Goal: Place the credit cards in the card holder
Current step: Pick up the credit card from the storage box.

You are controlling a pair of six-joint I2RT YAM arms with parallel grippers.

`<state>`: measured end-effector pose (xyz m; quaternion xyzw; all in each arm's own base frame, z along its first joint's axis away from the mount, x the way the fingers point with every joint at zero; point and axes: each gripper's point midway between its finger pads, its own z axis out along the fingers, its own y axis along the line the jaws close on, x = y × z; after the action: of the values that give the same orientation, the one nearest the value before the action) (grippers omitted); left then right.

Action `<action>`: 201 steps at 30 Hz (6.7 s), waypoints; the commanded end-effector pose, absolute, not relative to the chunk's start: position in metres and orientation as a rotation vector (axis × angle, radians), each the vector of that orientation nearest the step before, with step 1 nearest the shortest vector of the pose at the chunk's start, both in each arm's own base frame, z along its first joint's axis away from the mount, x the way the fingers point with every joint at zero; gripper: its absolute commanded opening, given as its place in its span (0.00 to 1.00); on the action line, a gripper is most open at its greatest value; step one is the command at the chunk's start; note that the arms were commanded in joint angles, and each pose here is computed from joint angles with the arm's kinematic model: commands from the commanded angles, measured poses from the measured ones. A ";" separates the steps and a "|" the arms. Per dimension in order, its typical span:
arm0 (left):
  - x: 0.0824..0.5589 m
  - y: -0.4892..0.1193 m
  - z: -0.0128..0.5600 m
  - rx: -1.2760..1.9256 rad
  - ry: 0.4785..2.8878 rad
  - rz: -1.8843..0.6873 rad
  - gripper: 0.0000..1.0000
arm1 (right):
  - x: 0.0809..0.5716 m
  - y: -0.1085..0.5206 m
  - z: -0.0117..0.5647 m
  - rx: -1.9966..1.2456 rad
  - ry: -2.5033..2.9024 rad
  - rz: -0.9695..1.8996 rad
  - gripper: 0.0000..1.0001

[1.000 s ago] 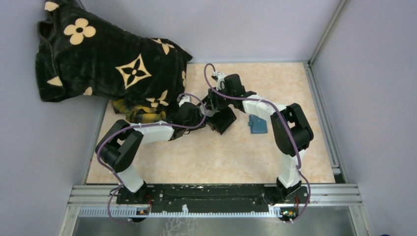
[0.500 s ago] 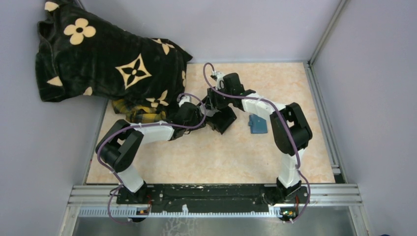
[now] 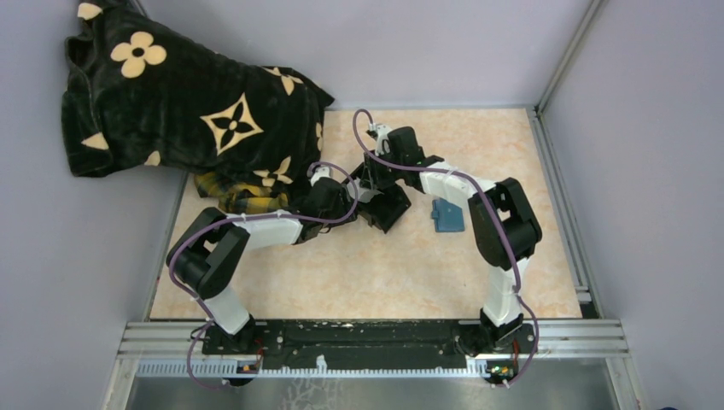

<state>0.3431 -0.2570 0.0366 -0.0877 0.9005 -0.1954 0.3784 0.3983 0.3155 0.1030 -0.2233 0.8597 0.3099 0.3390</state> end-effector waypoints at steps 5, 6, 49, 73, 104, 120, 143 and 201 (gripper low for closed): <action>0.343 -0.266 0.029 -0.240 2.321 -0.528 0.66 | 0.393 0.330 0.143 -0.615 2.144 0.894 0.30; 0.343 -0.266 0.029 -0.242 2.322 -0.528 0.66 | 0.393 0.330 0.144 -0.615 2.142 0.896 0.29; 0.336 -0.264 0.024 -0.264 2.340 -0.527 0.66 | 0.383 0.324 0.154 -0.607 2.137 0.894 0.12; 0.331 -0.255 0.043 -0.265 2.315 -0.495 0.67 | 0.392 0.302 0.148 -0.584 2.159 0.717 0.00; 0.342 -0.244 0.173 -0.118 2.006 -0.537 0.69 | 0.392 0.257 0.223 -0.483 2.003 0.478 0.00; 0.291 -0.288 0.245 0.303 1.758 -0.917 0.72 | 0.303 0.247 0.276 -0.455 1.935 0.769 0.00; 0.222 -0.311 0.247 0.726 1.680 -1.169 0.77 | 0.216 0.246 0.289 -0.552 1.927 1.075 0.00; 0.241 -0.354 0.237 0.425 1.685 -1.655 0.00 | 0.250 0.231 0.241 -0.392 1.810 1.040 0.55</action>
<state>0.2381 -0.3488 0.2064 0.1924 0.7025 -0.5875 0.3526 0.2389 0.2281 0.2185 -0.1633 0.7775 0.4145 0.4439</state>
